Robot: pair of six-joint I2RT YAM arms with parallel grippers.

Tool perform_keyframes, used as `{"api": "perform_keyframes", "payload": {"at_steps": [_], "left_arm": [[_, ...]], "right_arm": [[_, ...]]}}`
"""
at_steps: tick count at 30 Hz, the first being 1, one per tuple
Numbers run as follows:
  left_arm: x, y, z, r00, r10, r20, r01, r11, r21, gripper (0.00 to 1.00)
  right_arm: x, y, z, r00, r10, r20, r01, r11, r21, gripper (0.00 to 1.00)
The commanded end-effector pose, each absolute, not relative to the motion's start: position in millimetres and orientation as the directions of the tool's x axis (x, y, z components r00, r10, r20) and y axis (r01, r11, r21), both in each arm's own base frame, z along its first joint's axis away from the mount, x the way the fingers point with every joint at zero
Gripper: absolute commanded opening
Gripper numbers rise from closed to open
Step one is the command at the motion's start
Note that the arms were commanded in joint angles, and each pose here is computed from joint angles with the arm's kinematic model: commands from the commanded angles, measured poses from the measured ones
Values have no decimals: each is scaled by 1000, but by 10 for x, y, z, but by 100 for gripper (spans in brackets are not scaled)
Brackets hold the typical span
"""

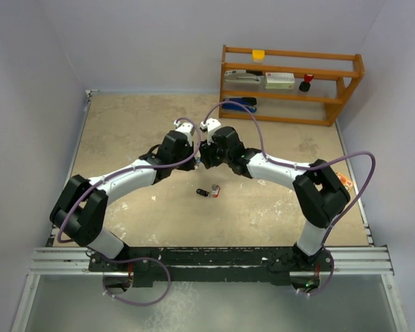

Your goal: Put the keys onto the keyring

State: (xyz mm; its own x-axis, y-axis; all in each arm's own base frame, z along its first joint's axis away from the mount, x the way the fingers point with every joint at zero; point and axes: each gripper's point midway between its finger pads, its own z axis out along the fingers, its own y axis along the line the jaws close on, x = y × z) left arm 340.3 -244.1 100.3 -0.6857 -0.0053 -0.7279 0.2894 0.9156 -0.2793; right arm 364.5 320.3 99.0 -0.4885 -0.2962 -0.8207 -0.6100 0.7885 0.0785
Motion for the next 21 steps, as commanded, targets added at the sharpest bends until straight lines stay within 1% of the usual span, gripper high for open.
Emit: {"api": "perform_keyframes", "payload": {"at_steps": [1,3,4,6,9,12,14,16,21], "left_arm": [[3529,-2545,1435,-610,-42,-791,335,892,-305,0],[3546,-2520,1448,-605,-46,-795,323,899,-298,0],[3561,-2501,1454,-601,-49,-798,315,903,-293,0],[3596,-2451,1468,-595,-58,-802,291,915,-282,0],[3661,-2343,1458,-589,-79,-804,246,931,-271,0],[3747,-2233,1461,-580,-106,-808,204,941,-269,0],[3805,-2160,1453,-575,-122,-809,176,947,-268,0],[3868,-2111,1461,-566,-147,-811,154,948,-280,0],[4019,-2026,1525,-536,-241,-809,119,927,-355,0]], "right_arm": [[3757,3088,1359,-427,-223,-877,-540,840,49,63],[3784,2970,1407,-422,-200,-884,-490,871,37,69],[3799,2893,1473,-417,-179,-891,-452,891,32,70],[3850,2678,1549,-421,-128,-898,-342,939,26,76],[3896,2383,1657,-426,-52,-903,-235,970,55,79],[3896,2199,1752,-413,-18,-911,-207,975,75,82],[3893,2107,1823,-399,-16,-917,-191,979,66,90],[3882,2046,1886,-386,-17,-922,-176,983,55,94],[3850,1958,1952,-373,-14,-928,-168,984,52,98]]}}
